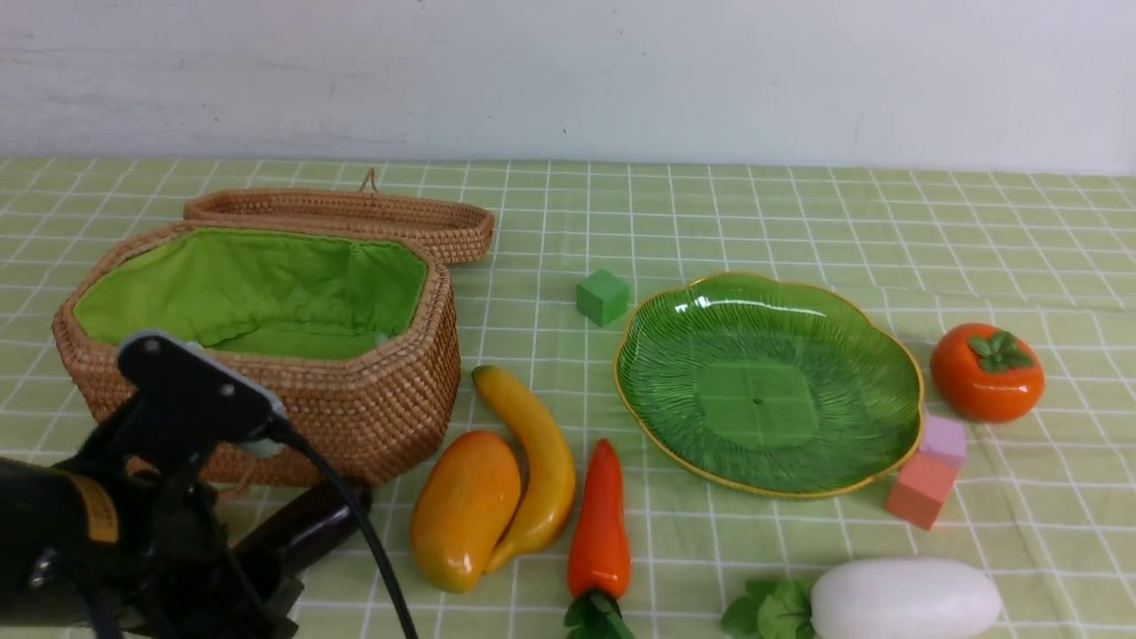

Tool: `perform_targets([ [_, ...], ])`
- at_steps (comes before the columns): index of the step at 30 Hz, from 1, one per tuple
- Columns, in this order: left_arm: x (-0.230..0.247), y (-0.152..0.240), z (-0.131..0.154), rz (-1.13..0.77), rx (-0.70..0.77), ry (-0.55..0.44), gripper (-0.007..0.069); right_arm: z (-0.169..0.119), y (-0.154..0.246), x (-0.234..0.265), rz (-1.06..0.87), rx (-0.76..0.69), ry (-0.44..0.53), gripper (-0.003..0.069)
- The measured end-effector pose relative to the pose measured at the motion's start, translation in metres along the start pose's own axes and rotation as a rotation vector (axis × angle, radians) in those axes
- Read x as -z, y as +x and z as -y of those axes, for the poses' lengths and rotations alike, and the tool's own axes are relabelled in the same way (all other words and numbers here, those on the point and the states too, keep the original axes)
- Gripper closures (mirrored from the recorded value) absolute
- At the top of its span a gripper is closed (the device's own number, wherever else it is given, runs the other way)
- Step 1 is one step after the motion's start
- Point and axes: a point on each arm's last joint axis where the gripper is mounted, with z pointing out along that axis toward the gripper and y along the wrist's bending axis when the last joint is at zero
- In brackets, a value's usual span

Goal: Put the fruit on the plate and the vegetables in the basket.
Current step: Use the left arm to grab an eggplant and put it into the left basket

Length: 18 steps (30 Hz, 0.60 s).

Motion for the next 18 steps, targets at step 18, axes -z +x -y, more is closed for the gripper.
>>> perform_targets([
  [18,-0.066,-0.007,-0.014,-0.063,-0.198,-0.133,0.0121,-0.013,0.001,0.001,-0.01,0.035,-0.142,0.0494],
])
